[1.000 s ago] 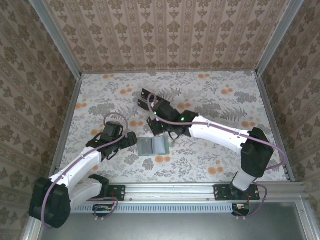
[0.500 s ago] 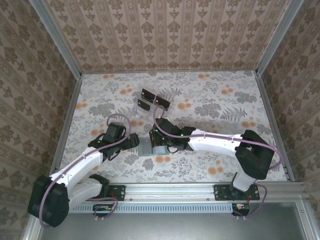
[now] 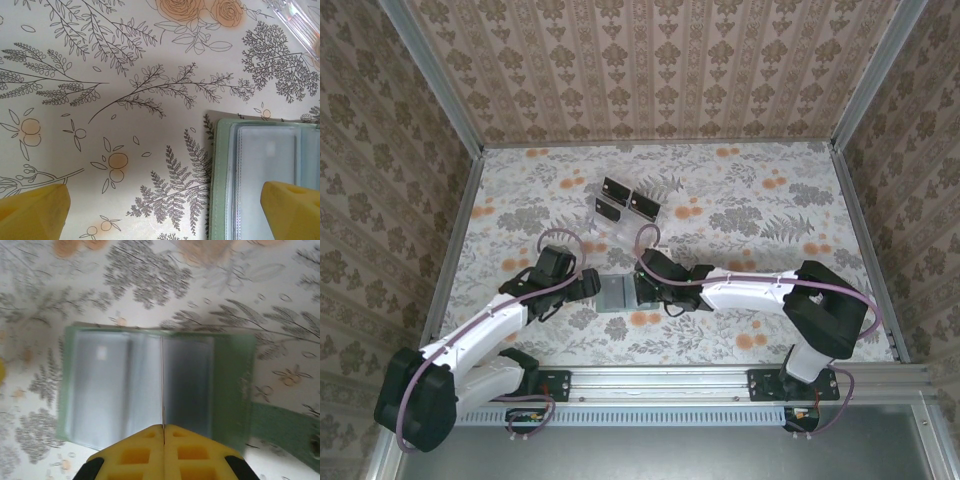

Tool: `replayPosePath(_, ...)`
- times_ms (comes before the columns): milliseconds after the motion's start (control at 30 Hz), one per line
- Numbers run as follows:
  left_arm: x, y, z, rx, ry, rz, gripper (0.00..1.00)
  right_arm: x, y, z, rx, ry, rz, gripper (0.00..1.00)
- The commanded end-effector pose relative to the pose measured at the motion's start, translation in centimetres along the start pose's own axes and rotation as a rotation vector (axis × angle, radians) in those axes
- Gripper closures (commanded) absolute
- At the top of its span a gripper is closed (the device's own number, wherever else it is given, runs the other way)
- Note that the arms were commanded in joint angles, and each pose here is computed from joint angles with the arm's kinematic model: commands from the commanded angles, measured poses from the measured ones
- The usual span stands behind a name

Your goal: Put the credit cards into the card holder

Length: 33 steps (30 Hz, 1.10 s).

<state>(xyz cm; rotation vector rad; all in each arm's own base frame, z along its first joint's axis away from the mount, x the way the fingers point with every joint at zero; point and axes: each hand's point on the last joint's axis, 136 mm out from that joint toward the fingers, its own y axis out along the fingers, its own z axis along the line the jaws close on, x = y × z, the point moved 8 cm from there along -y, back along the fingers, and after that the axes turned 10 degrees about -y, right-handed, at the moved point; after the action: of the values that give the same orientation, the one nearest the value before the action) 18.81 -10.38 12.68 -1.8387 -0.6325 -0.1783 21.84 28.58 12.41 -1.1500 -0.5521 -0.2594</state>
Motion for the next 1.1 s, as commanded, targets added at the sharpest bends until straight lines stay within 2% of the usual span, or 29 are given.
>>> replayPosePath(0,-0.1,0.0,-0.4,0.001,0.028,-0.002,0.0,0.0,-0.6,-1.4,-0.032,0.037,-0.032,1.0)
replayPosePath(200,-0.3,0.3,-1.8,-0.034,0.086,-0.003,0.0,-0.5,-0.9,-3.0,-0.057,0.046,-0.025,1.0)
replayPosePath(467,-0.8,1.4,-3.2,0.016,0.185,-0.006,0.0,-1.0,-0.7,-3.7,-0.07,0.047,-0.017,1.0)
replayPosePath(1067,-2.3,3.6,-1.8,0.092,0.22,0.02,0.0,-1.4,-0.4,-3.8,-0.048,0.066,-0.011,1.0)
